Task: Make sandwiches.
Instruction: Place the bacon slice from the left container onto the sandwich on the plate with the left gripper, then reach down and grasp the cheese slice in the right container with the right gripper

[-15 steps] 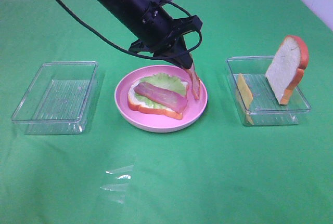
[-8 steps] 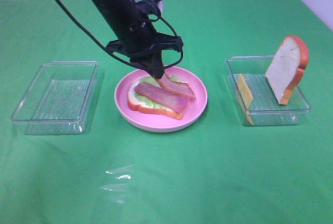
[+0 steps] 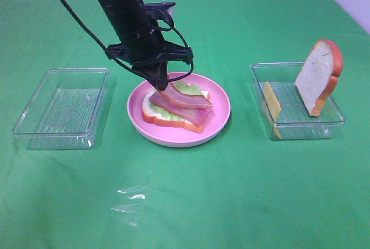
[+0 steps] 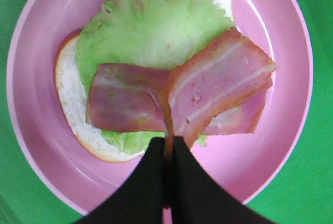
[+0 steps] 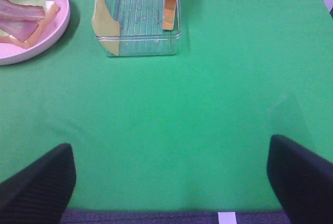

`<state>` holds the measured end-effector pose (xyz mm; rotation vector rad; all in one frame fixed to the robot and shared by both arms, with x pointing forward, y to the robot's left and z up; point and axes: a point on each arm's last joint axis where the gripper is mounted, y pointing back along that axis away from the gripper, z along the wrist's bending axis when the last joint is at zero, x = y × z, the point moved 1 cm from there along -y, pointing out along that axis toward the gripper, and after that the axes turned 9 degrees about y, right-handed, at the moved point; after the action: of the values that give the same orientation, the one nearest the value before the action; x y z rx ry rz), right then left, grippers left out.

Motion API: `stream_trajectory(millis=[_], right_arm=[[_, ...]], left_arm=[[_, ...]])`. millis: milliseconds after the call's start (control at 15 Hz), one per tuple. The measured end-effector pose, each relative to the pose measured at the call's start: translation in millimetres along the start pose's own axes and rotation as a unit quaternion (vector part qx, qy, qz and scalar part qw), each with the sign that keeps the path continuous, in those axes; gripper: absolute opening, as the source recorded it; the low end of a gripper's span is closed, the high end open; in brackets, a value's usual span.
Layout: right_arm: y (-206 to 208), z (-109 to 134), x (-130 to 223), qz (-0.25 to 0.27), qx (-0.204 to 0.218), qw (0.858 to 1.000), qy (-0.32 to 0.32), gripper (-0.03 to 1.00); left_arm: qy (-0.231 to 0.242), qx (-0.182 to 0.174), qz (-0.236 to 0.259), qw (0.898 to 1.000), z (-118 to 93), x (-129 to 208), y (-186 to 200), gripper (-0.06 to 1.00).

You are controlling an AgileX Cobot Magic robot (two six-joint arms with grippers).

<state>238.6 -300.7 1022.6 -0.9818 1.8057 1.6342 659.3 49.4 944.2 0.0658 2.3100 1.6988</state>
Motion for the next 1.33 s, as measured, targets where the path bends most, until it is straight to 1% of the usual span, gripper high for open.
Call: stream_trajectory(millis=[333, 467, 533, 600, 667, 733, 800, 933, 1067, 1200, 1333], right_arm=[[0, 0, 0, 0.0, 0.0, 1.0, 0.0, 0.96], [0, 0, 0, 0.0, 0.0, 1.0, 0.0, 0.96], [0, 0, 0, 0.0, 0.0, 1.0, 0.0, 0.96], [0, 0, 0, 0.0, 0.0, 1.0, 0.0, 0.96], [0, 0, 0, 0.0, 0.0, 1.0, 0.0, 0.96], [0, 0, 0, 0.0, 0.0, 1.0, 0.0, 0.96], [0, 0, 0, 0.0, 0.0, 1.0, 0.0, 0.96], [0, 0, 0, 0.0, 0.0, 1.0, 0.0, 0.96], [0, 0, 0, 0.0, 0.0, 1.0, 0.0, 0.96], [0, 0, 0, 0.0, 0.0, 1.0, 0.0, 0.96], [0, 0, 0, 0.0, 0.0, 1.0, 0.0, 0.96]], left_arm=[[0.01, 0.0, 0.0, 1.0, 0, 0, 0, 0.0], [0.01, -0.003, 0.0, 1.0, 1, 0, 0, 0.12], [0.008, -0.008, -0.001, 1.0, 2, 0, 0, 0.25], [0.011, -0.011, -0.004, 1.0, 2, -1, 0, 0.42], [0.017, -0.012, -0.004, 1.0, 3, -1, 0, 0.65], [0.02, -0.014, -0.005, 1.0, 3, -1, 0, 0.84], [0.021, -0.015, -0.005, 1.0, 3, -1, 0, 0.93], [0.019, -0.017, -0.005, 1.0, 3, -2, 2, 0.98], [0.016, -0.018, -0.002, 1.0, 1, -4, 9, 0.99], [0.0, -0.023, 0.003, 1.0, -3, -8, 24, 0.99], [-0.026, -0.057, -0.032, 0.998, -3, -20, 47, 0.99]])
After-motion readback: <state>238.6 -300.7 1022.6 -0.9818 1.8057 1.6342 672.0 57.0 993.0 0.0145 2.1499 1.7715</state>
